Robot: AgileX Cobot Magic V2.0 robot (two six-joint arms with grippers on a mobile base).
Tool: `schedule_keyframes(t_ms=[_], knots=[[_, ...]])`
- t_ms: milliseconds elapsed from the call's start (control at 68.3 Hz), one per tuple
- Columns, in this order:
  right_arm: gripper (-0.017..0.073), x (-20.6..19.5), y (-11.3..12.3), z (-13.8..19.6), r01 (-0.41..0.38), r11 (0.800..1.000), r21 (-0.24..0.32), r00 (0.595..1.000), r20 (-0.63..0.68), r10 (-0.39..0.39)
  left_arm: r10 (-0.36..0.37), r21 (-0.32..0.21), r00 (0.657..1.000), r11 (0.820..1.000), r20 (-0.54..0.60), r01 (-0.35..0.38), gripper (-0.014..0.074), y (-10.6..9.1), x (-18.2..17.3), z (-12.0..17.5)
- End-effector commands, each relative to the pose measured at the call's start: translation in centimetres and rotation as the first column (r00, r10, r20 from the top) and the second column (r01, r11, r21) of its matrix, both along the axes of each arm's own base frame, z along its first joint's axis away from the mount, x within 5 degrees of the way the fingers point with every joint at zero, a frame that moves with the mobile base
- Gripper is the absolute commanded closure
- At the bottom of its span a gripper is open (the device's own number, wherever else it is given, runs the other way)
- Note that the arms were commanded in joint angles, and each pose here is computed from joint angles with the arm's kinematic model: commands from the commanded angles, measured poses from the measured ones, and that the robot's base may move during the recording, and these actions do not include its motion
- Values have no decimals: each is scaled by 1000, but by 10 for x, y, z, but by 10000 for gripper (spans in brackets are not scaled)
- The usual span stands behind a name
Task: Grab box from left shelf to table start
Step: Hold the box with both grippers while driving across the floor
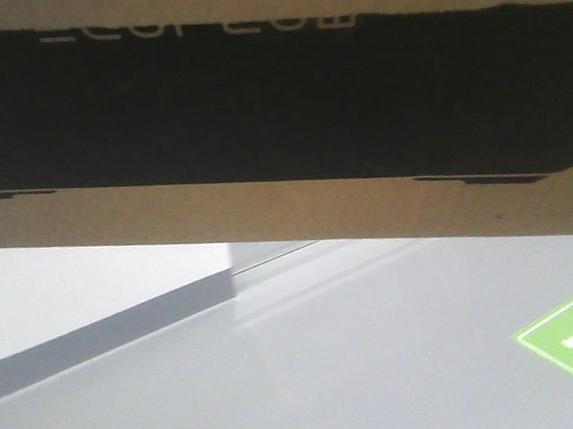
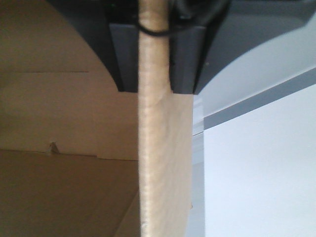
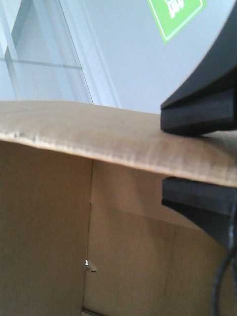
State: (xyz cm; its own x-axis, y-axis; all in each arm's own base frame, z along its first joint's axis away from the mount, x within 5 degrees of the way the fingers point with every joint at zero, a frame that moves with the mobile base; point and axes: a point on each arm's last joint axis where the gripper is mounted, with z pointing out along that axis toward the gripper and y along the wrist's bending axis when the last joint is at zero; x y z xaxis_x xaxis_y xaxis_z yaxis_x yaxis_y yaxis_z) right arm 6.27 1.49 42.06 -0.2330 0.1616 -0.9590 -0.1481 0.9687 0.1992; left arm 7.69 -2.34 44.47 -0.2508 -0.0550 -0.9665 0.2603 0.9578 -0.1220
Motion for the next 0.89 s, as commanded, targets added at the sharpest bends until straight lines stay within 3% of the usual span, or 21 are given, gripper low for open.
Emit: schedule_keyframes(t_ms=[0,878], knots=[[501,-1,-4,26,47,999,-14,977,208,-43,-20,-137,986,990,167,44,690,-2,-7,26],[501,-1,-4,26,47,999,-14,977,208,-43,-20,-137,986,990,167,44,690,-2,-7,26]])
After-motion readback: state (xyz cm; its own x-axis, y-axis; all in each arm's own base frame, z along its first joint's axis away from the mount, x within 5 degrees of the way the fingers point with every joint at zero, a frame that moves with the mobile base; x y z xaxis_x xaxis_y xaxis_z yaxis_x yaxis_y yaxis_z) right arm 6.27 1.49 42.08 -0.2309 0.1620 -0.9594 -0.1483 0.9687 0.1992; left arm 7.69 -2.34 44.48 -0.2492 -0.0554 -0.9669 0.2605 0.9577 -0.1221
